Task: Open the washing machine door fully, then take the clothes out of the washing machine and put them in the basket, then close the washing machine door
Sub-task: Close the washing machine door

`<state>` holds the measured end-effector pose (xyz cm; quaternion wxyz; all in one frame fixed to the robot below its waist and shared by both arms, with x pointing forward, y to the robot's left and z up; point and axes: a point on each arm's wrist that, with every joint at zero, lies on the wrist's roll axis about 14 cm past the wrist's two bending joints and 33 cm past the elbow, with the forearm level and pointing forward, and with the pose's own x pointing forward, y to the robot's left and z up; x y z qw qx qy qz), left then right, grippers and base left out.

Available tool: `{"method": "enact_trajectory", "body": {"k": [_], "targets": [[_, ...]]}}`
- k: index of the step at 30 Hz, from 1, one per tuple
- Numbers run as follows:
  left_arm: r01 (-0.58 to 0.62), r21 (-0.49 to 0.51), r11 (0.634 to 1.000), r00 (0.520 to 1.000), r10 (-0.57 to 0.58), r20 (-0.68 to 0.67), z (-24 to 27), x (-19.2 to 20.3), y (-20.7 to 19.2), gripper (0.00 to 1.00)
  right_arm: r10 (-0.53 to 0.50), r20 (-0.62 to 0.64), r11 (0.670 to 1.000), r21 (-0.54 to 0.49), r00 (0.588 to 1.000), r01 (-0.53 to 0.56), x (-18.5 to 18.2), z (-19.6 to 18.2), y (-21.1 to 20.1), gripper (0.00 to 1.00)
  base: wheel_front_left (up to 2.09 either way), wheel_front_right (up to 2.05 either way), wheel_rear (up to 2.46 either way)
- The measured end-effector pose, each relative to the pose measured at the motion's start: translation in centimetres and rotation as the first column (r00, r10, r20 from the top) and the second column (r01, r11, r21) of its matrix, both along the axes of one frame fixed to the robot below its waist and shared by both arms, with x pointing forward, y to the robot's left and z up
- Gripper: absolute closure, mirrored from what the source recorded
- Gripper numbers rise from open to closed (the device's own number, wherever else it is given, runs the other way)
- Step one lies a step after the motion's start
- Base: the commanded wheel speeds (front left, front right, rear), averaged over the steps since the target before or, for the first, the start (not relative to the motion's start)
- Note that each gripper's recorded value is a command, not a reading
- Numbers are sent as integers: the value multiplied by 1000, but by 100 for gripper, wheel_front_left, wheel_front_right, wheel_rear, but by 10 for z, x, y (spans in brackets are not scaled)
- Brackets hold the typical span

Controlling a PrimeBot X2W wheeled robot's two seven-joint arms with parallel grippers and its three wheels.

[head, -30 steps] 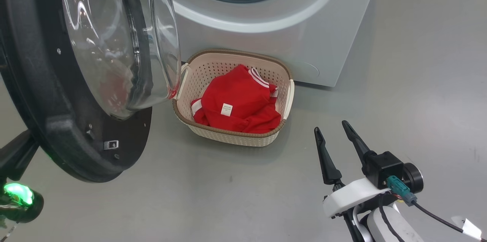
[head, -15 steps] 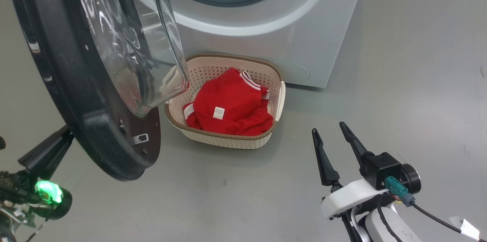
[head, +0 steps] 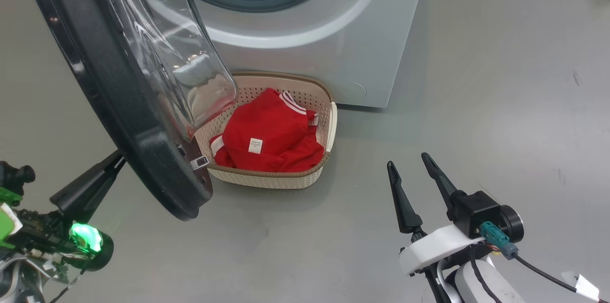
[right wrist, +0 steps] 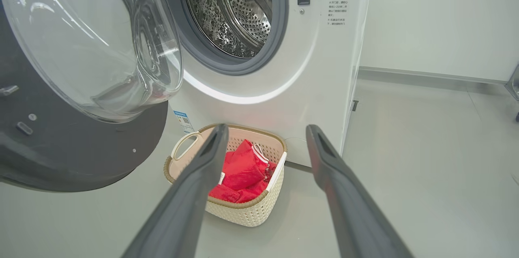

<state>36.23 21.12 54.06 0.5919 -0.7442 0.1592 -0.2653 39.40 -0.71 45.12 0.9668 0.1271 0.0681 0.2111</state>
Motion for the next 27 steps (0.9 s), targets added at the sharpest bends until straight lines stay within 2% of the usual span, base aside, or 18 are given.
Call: {"method": "enact_trajectory", "body": {"k": [27], "targets": [[142,-71,987,990,-143,-5,-7,34,-69,100,-165,8,986,-11,986,165,-3,6,-52,0,0,0,0]]}}
